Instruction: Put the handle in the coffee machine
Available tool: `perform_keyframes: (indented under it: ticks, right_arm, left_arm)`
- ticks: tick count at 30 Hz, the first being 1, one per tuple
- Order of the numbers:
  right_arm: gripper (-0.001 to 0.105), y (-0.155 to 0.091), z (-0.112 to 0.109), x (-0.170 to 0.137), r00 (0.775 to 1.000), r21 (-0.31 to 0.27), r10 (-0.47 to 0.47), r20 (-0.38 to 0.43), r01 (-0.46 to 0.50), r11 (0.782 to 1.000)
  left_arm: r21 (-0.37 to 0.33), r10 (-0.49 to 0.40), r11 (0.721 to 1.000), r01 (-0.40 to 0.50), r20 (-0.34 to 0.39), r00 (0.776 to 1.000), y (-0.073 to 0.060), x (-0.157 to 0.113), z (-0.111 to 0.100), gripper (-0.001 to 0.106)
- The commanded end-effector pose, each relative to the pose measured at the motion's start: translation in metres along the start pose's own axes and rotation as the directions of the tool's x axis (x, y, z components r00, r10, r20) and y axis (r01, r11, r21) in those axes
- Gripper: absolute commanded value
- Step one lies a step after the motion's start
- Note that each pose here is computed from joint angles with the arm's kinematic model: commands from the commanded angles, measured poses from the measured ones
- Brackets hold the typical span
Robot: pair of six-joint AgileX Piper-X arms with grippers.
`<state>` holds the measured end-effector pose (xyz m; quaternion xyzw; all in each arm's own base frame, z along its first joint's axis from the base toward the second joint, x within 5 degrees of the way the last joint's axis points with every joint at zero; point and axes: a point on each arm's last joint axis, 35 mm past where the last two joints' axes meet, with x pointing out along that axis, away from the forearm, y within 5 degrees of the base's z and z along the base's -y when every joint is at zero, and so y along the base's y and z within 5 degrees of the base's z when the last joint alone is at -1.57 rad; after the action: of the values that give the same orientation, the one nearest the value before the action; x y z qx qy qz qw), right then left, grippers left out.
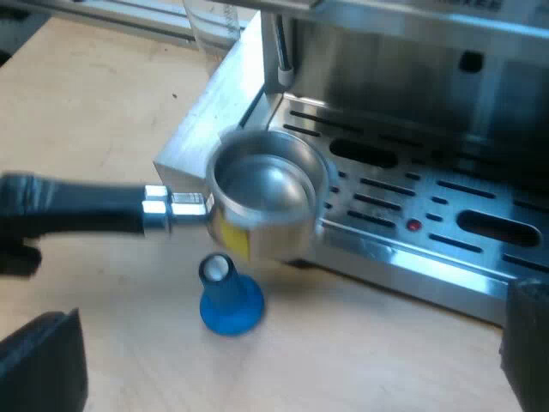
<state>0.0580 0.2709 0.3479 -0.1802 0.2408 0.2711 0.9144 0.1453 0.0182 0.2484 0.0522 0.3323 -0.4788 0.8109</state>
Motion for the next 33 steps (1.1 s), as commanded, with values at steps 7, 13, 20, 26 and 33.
perform_keyframes:
  ticks: [7, 13, 20, 26, 33]
  right_arm:
    - [0.102, 0.027, -0.01, 0.032, 0.997, 0.01, -0.062, 0.044, 0.062, 0.998]
    - [0.102, 0.044, -0.014, 0.046, 0.967, 0.027, -0.219, 0.13, 0.217, 0.976]
    - [0.102, 0.059, -0.022, 0.063, 0.928, 0.033, -0.329, 0.175, 0.329, 0.944]
    - [0.102, 0.068, -0.027, 0.075, 0.881, 0.059, -0.421, 0.214, 0.419, 0.906]
    - [0.102, 0.076, -0.031, 0.085, 0.874, 0.078, -0.431, 0.222, 0.425, 0.902]
  left_arm:
    - [0.047, -0.055, 0.997, 0.054, 0.014, 0.998, 0.023, 0.001, 0.01, 0.0]
    - [0.064, -0.074, 0.995, 0.073, 0.007, 0.997, 0.042, 0.008, 0.009, 0.0]
    - [0.088, -0.087, 0.992, 0.085, 0.023, 0.996, 0.054, 0.015, 0.005, 0.0]
    - [0.059, -0.082, 0.995, 0.077, 0.084, 0.993, 0.063, 0.018, 0.006, 0.0]
    - [0.048, -0.082, 0.996, 0.078, 0.099, 0.992, 0.075, 0.024, 0.004, 0.0]
